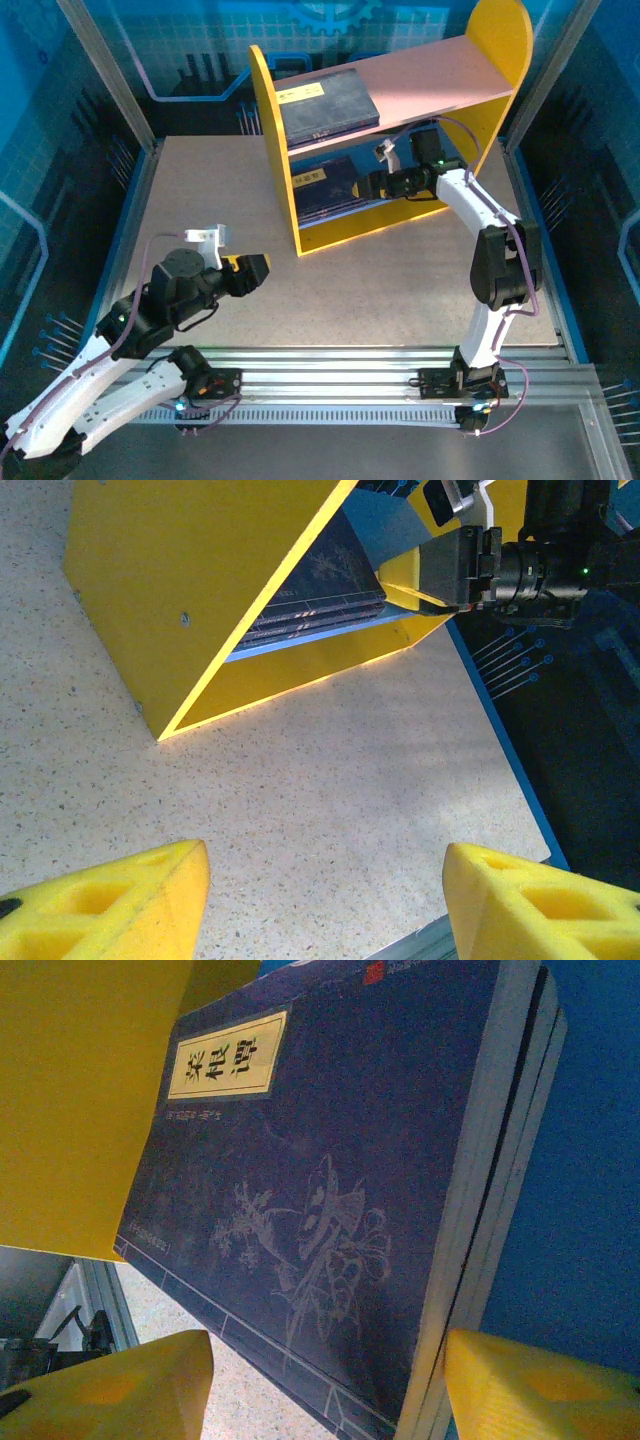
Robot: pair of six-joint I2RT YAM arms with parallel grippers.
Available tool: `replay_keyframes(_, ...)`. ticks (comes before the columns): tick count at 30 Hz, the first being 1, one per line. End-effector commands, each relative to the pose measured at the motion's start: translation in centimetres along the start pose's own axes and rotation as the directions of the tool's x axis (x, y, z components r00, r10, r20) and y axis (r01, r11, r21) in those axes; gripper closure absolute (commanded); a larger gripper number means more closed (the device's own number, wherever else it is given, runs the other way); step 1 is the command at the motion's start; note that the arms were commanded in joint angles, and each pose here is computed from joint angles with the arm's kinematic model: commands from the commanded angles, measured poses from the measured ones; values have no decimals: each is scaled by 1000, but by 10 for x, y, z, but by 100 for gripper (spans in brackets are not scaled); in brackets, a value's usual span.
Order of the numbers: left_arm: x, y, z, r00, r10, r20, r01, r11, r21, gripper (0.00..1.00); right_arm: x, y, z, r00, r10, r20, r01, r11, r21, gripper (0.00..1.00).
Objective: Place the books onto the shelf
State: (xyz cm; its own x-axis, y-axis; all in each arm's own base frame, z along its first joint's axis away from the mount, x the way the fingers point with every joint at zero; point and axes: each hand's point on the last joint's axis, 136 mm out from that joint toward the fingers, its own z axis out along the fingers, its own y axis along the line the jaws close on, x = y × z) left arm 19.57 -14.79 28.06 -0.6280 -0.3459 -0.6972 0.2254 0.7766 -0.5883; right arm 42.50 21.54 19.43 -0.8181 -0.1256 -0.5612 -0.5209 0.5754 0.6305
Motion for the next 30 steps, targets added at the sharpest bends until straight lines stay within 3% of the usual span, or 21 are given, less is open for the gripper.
replay_keyframes(1, -7, -4, -7, 1000, 13, 20, -13, 1000, 11, 36, -4, 16, 8, 1000, -27, -13, 26, 998, -56, 36)
replay_keyframes(30, -10, -6, -9, 999, 23, 26, -24, 1000, 17, 35, -8, 6, -18, 999, -13, 52, 12, 1000, 21, 33)
